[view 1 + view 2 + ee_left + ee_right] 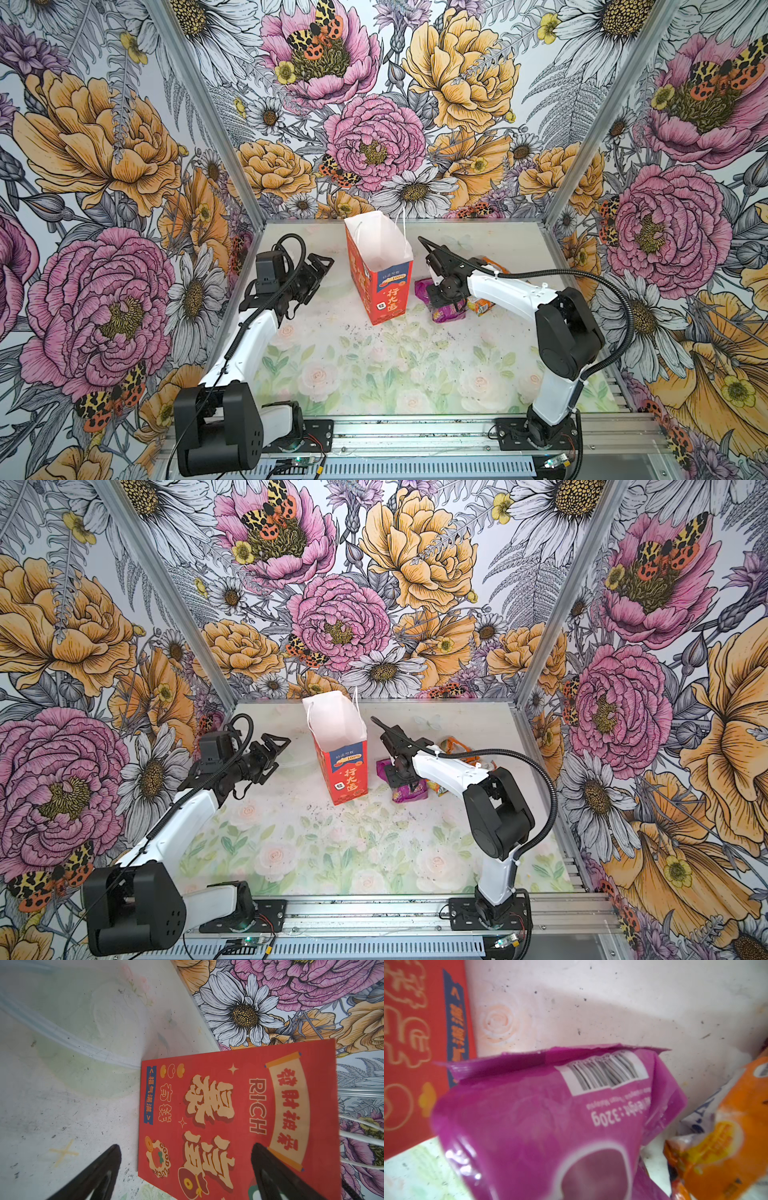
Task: Place the snacks into the paper bag
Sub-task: 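Lift the purple pouch with the right gripper and raise it high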
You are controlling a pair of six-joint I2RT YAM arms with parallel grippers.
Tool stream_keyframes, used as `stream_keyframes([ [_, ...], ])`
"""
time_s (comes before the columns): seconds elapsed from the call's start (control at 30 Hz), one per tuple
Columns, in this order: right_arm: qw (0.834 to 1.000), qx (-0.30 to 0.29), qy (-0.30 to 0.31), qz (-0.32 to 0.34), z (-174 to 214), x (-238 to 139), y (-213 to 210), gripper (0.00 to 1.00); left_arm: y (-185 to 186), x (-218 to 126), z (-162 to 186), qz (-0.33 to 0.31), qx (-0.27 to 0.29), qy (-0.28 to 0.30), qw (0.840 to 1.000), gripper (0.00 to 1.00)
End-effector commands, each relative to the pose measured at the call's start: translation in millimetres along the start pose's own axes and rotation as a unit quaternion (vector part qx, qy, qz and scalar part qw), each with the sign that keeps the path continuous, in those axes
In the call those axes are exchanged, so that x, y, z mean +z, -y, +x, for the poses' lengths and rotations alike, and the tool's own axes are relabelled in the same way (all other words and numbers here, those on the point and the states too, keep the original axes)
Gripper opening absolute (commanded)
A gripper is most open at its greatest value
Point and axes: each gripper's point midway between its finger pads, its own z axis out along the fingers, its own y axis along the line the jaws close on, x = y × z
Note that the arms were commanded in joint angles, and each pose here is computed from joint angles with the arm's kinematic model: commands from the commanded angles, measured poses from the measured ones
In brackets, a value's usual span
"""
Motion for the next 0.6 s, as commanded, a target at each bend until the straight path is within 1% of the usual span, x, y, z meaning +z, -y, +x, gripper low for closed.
stream_keyframes([
  [0.0, 0.998, 0.011, 0.031, -0.048, -14, -25, -13, 0.0, 13, -1, 2, 0.031, 0.006, -0.006, 0.999, 0.99],
  [0.3, 0.995, 0.021, 0.054, -0.081, -19, -49, -12, 0.0, 15, -2, 2, 0.037, 0.004, -0.005, 0.999, 0.99],
  [0.57, 0.988, 0.032, 0.071, -0.134, -25, -67, -16, 0.0, 13, -1, 1, 0.038, 0.0, -0.005, 0.999, 0.99],
])
